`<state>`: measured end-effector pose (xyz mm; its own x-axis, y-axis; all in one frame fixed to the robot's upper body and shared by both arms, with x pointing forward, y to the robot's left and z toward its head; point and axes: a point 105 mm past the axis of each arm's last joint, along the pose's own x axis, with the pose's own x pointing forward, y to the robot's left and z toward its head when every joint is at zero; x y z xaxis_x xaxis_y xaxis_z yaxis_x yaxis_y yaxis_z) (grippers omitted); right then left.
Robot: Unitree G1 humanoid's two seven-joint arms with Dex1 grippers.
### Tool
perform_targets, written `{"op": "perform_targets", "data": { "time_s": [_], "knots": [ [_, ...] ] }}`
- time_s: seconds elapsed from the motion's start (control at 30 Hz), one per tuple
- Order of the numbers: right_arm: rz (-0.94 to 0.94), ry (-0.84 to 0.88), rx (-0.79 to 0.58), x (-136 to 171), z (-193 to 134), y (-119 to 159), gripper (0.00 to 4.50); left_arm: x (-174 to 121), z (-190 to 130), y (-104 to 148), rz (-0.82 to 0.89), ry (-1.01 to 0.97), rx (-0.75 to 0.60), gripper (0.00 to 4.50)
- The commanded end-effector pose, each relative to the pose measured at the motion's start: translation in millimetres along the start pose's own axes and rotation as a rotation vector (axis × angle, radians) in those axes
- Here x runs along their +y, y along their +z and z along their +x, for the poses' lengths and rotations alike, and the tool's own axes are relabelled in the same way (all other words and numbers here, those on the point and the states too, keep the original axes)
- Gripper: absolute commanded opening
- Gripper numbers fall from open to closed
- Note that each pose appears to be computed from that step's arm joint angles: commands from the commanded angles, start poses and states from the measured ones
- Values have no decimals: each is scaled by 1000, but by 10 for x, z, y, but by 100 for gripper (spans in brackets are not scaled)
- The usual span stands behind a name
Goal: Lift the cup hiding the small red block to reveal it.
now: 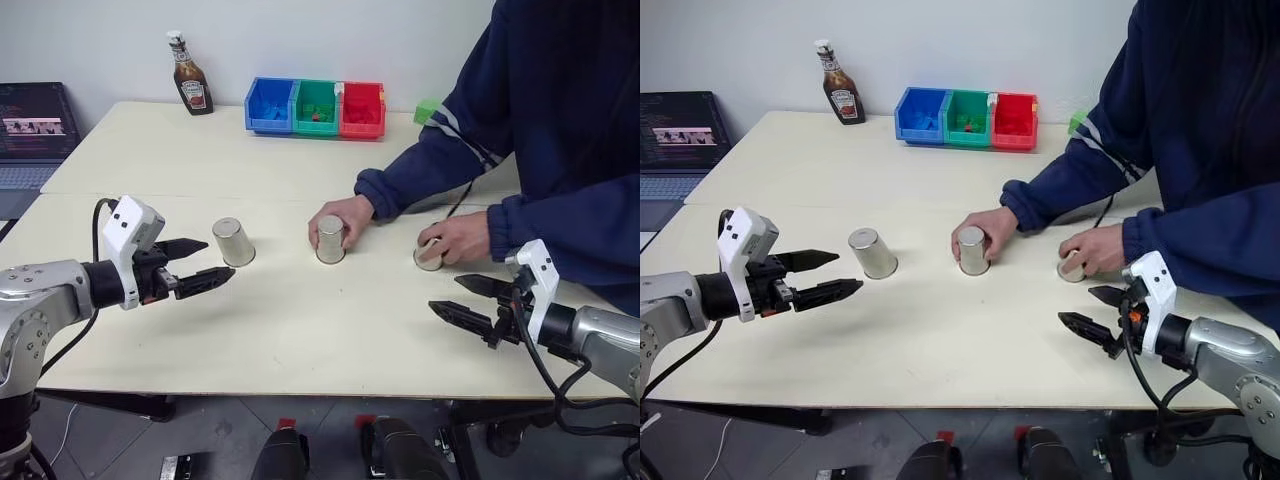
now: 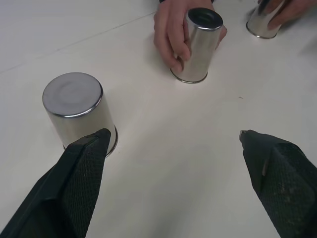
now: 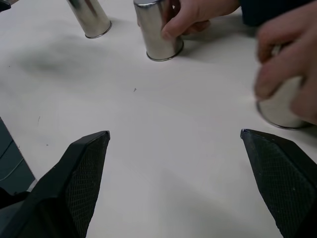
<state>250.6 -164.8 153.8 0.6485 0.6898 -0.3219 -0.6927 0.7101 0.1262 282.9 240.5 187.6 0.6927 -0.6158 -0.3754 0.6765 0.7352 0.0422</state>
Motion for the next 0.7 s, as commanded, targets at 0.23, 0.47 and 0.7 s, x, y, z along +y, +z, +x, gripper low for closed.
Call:
{"op": "perform_targets", "data": {
  "time_s": [0.23,0.47,0.7],
  "knots": [
    [-38,14,-36,45,9,94,450,19,-18,108,59,3,-12,444],
    [-41,18,-33,44,3,91,450,12,-27,103,58,0,-11,444],
    [-44,8,-33,2,-14,106,450,4,-26,101,61,-6,-5,444]
  ]
}}
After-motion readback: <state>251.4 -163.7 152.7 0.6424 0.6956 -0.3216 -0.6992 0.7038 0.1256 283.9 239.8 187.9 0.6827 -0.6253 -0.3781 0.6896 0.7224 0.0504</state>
